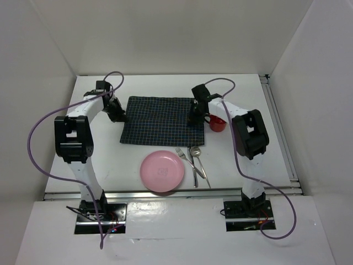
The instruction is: Set the dinner table for one person
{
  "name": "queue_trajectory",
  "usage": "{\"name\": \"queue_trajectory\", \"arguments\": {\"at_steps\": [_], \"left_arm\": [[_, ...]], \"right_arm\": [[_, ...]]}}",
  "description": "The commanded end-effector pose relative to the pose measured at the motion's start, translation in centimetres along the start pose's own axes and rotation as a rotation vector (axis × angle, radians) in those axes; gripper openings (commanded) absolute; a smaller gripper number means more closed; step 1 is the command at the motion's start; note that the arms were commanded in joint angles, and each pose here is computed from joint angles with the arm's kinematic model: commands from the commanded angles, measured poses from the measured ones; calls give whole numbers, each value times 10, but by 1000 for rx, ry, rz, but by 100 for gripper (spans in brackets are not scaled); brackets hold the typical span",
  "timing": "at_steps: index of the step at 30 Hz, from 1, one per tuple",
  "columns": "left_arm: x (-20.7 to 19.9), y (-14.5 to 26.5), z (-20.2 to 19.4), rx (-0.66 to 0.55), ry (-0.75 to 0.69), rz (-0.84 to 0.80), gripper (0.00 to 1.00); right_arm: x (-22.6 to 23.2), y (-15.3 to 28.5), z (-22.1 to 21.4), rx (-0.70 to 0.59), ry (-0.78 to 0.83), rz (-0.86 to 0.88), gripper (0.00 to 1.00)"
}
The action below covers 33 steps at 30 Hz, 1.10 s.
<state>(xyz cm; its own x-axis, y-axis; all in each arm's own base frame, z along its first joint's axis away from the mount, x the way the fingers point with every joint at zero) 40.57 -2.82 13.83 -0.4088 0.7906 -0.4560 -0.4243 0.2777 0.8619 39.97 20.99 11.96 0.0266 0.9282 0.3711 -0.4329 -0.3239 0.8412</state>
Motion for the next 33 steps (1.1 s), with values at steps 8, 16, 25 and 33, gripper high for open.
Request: {"name": "queue_trajectory", "arguments": {"at_steps": [8, 16, 25, 33], "left_arm": [[29, -31, -17, 53, 16, 163, 0], [25, -40, -28, 73, -7, 163, 0], [21, -39, -22, 63, -10, 156, 0], [9, -28, -16, 39, -45, 136, 0]], "right_arm": [[-24, -37, -2, 36, 12, -183, 0], [-41, -34, -9, 31, -17, -272, 0], [-32, -26, -21, 38, 22, -272, 0], [-9, -4, -11, -28, 38, -239, 0]]}}
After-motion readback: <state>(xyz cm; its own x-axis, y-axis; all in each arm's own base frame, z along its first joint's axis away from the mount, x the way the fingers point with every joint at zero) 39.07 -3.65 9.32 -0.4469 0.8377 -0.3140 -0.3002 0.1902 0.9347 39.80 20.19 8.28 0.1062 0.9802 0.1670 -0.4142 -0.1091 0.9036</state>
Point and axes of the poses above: each gripper's point midway between its finger pads, its own y axis back along the fingers, its own x axis along the line the jaws close on, z = x × y, the point moved 7 cm from there along y, back along the fingers, and after that the axes turned 2 degrees about y, right-handed, at the moved point
